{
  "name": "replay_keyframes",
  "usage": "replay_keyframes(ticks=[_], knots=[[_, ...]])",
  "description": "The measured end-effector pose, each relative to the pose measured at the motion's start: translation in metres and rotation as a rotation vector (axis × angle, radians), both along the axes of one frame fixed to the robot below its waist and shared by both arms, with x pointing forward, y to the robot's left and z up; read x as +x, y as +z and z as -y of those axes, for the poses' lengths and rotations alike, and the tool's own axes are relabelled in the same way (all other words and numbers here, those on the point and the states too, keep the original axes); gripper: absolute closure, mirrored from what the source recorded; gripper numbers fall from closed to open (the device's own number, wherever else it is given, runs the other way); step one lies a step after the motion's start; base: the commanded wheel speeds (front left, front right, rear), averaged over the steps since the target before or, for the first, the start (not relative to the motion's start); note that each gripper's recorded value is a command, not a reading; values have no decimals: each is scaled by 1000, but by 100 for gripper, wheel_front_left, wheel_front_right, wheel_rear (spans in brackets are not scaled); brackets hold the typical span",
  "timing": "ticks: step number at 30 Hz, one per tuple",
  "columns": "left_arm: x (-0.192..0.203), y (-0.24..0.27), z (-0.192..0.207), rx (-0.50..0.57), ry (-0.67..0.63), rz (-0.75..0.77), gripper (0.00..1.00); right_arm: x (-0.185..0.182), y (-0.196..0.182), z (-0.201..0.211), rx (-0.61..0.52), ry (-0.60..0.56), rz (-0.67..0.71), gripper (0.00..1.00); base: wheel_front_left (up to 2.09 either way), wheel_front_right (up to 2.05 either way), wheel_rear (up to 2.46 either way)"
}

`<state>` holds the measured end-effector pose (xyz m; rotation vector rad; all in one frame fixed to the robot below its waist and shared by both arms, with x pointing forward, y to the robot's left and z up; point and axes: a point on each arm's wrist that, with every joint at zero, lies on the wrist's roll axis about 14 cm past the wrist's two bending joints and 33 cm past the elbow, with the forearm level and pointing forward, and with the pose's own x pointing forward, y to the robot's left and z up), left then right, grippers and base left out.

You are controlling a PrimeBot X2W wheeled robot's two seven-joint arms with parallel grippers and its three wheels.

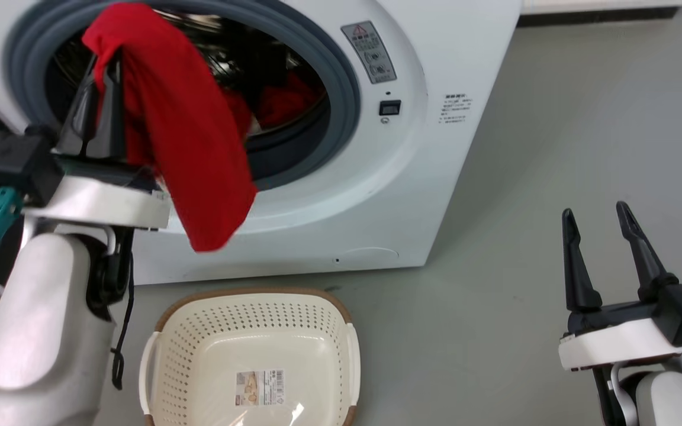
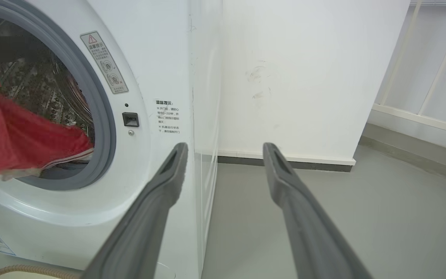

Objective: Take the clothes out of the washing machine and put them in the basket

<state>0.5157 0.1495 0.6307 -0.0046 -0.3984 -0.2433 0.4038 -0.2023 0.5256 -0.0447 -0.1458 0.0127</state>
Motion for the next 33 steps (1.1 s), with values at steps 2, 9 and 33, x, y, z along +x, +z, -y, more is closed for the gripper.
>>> replay_keyframes(ticks=[2, 9, 33], knots=[[-16, 17, -3, -13, 2, 55, 100, -3, 1, -3, 2, 9, 3, 0, 0, 0, 0], [-67, 47, -5, -16, -10, 171, 100, -6, 7, -11, 7, 31, 19, 0, 0, 0, 0], [-99, -217, -3, 76, -56, -767, 100, 27, -36, -26, -26, 75, -83, 0, 0, 0, 0]])
